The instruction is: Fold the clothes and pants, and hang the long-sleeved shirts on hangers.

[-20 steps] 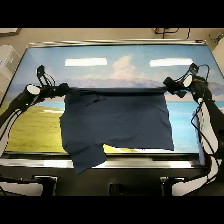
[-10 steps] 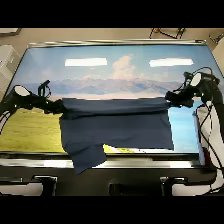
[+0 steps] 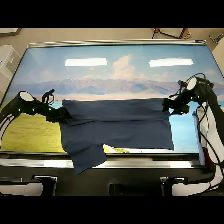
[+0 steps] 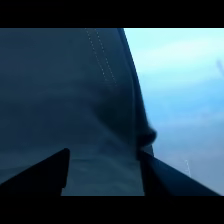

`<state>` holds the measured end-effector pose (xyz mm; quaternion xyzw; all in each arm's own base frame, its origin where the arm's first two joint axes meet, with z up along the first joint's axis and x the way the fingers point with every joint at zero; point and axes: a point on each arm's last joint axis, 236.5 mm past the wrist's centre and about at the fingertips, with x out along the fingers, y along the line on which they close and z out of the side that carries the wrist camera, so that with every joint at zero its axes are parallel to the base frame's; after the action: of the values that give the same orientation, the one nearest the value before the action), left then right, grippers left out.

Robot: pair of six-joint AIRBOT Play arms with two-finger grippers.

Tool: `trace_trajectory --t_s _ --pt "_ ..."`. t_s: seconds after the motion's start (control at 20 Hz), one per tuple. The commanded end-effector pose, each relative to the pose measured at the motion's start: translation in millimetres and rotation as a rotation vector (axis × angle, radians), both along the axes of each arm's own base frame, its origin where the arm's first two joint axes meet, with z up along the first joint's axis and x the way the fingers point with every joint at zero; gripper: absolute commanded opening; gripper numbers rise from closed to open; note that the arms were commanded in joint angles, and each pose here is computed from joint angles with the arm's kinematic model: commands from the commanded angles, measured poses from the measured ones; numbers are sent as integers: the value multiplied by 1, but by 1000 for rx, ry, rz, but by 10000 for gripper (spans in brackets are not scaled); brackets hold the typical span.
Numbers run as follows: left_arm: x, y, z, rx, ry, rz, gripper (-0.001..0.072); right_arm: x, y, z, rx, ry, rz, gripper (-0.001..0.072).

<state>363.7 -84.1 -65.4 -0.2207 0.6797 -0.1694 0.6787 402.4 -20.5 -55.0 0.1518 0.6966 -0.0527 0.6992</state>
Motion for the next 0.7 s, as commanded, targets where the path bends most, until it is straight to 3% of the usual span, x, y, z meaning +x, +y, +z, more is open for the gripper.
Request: trace_trajectory --t_s 0.0,0.15,0.3,0.5,0.65 --pt "-1 10 25 -26 26 -17 528 -11 -18 28 -7 28 44 563" --pt "-14 39 57 -11 44 -20 528 -53 -69 57 15 111 -93 566" --pt "-73 50 39 55 140 -48 524 -107 -85 48 61 201 -177 566" --pt "-162 5 -3 -58 187 -11 510 -147 -66 26 101 225 -176 566" --pt "-187 -9 -17 -83 167 27 509 -145 -53 26 152 214 -182 564"
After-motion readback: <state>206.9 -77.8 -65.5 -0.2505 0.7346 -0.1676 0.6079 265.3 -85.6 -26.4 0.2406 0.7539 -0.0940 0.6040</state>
